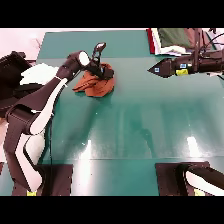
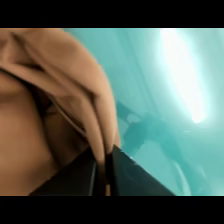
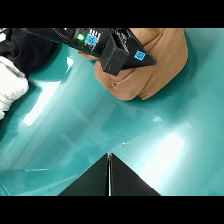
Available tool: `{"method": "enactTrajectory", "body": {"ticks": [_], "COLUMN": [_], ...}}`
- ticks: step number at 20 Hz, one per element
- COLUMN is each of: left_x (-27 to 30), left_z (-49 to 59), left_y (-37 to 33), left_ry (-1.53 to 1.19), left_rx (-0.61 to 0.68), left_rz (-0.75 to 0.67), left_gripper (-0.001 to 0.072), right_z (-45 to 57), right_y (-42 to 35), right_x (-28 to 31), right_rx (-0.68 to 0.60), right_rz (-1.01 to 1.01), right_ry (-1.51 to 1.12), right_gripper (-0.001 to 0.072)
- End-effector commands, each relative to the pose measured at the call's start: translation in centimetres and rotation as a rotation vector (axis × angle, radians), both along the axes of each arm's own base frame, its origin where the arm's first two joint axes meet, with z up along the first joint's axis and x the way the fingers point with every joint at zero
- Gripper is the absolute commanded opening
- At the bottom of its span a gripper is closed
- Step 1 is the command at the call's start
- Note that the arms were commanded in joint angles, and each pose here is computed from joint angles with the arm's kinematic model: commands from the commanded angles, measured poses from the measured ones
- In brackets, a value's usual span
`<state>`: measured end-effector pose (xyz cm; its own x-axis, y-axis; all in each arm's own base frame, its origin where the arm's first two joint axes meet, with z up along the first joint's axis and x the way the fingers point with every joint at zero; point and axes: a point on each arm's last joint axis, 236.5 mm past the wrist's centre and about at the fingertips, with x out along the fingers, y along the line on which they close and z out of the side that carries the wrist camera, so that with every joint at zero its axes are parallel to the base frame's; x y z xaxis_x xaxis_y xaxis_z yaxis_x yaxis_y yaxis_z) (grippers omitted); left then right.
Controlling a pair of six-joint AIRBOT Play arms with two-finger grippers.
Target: Fold the shirts.
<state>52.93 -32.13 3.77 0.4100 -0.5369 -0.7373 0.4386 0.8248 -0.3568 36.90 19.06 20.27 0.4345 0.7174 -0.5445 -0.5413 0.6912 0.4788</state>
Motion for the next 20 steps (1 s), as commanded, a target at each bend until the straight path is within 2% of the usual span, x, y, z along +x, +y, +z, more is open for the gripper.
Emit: {"method": "enactTrajectory", "body": {"ticks": [1,4,7,11,15,16,17,18,20], "left_x": [0.8,-3.4,-11.0,-16.3,-19.3,-20.2,-21.1,-21.7,-20.9], "left_z": [9.8,26.8,35.8,36.3,27.7,25.5,23.6,22.1,20.8], "left_y": [1.5,4.3,6.2,4.3,-3.1,-5.0,-6.7,-8.2,-8.7], "left_ry": [-0.205,-0.549,-0.717,-0.692,-0.526,-0.477,-0.428,-0.381,-0.349], "left_rx": [0.010,-0.059,-0.065,-0.076,-0.062,-0.069,-0.090,-0.124,-0.137], "left_rz": [0.007,0.012,-0.059,-0.161,-0.335,-0.376,-0.408,-0.425,-0.413], "left_gripper": [0.0025,0.0024,0.0024,0.0024,0.0029,0.0174,0.0540,0.0644,0.0641], "right_z": [3.0,9.1,14.7,19.7,20.5,20.4,20.3,20.3,20.0], "right_y": [-0.2,-0.3,-0.5,-0.8,-2.5,-2.9,-2.9,-2.9,-2.8], "right_x": [-0.6,-1.8,-3.4,-5.6,-6.1,-6.0,-6.0,-6.0,-5.7], "right_rx": [0.007,0.018,0.025,0.033,-0.053,-0.074,-0.076,-0.076,-0.074], "right_rz": [-0.011,-0.012,-0.014,-0.018,-0.068,-0.079,-0.078,-0.078,-0.076], "right_ry": [-0.083,-0.235,-0.382,-0.514,-0.576,-0.581,-0.579,-0.578,-0.569], "right_gripper": [0.0019,0.0019,0.0019,0.0019,0.0020,0.0020,0.0020,0.0020,0.0019]}}
